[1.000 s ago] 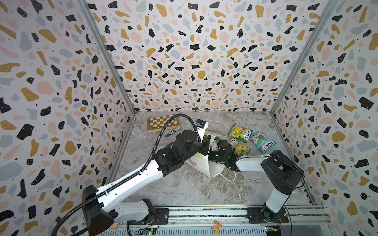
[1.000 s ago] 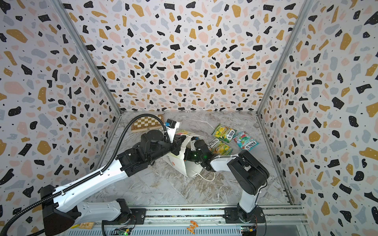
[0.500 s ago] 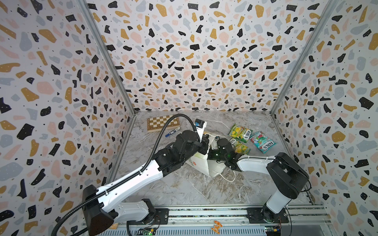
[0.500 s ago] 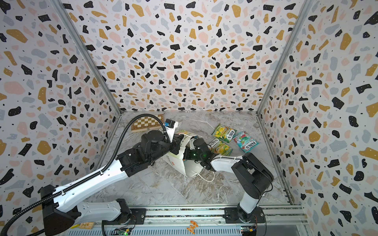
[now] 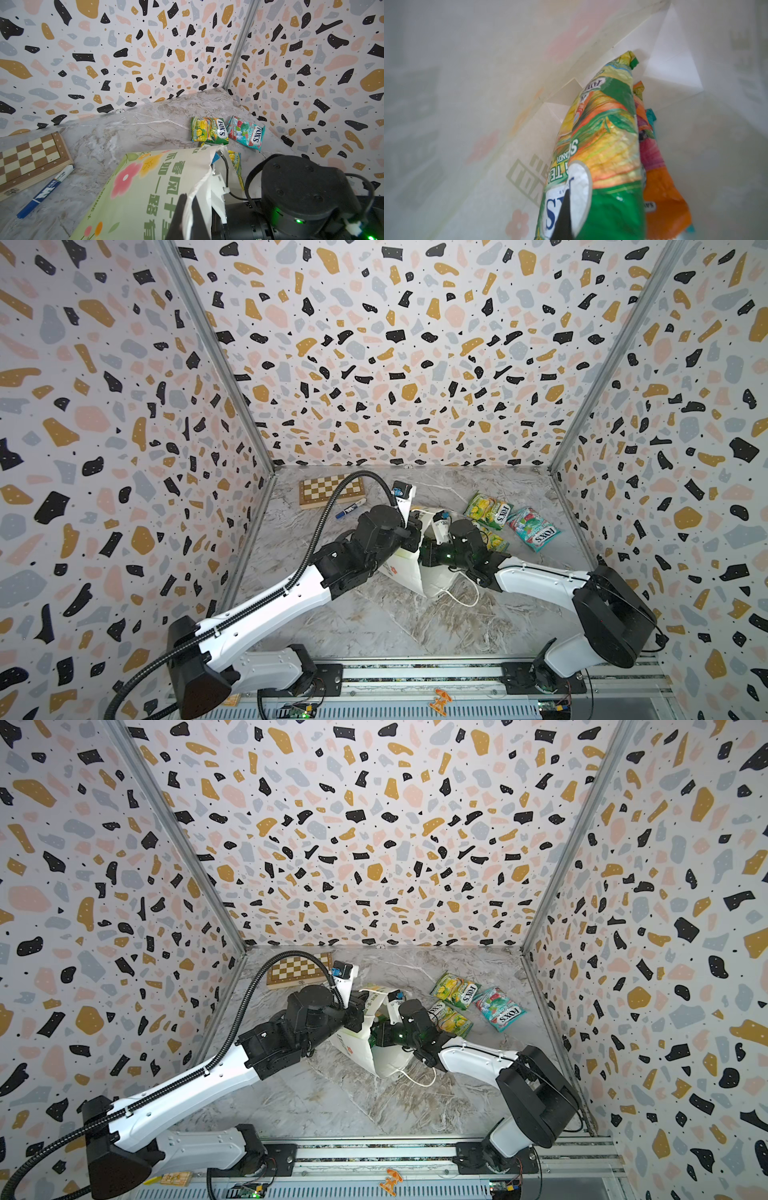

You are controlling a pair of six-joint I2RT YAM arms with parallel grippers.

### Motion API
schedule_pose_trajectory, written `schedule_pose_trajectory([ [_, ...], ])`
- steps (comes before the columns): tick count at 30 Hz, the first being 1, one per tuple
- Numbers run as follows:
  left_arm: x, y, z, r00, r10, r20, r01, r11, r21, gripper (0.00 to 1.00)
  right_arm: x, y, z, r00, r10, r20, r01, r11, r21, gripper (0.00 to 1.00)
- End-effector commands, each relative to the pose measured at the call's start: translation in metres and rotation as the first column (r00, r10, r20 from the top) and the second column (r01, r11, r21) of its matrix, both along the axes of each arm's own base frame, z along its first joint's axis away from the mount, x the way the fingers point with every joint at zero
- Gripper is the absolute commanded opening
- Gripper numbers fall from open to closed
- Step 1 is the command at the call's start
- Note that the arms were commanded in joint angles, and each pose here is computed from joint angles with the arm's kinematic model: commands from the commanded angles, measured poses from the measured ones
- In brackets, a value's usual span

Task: Take the snacks out of the paper bag
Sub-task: Pick up the snack from the paper bag.

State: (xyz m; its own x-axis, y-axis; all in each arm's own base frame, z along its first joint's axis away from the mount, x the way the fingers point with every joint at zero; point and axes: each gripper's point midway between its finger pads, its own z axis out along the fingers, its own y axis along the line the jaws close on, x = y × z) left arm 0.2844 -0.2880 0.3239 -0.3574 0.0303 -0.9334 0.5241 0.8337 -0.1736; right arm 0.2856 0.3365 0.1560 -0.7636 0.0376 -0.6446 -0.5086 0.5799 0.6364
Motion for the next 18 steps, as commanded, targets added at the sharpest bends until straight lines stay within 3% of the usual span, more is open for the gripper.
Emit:
schedule_pose_trajectory([
  [1,0.001,0.003,0.002,1.000,0.022,0.009,-0.022,1.000,-0.005,0.00,-0.006,-0.004,0.022,0.995,0.039,0.088,-0.037,0.999,-0.022,0.00],
  [18,0.001,0.003,0.004,1.000,0.029,0.004,-0.029,0.999,-0.016,0.00,-0.034,-0.048,0.067,0.952,0.113,0.283,-0.055,0.977,-0.206,0.00],
])
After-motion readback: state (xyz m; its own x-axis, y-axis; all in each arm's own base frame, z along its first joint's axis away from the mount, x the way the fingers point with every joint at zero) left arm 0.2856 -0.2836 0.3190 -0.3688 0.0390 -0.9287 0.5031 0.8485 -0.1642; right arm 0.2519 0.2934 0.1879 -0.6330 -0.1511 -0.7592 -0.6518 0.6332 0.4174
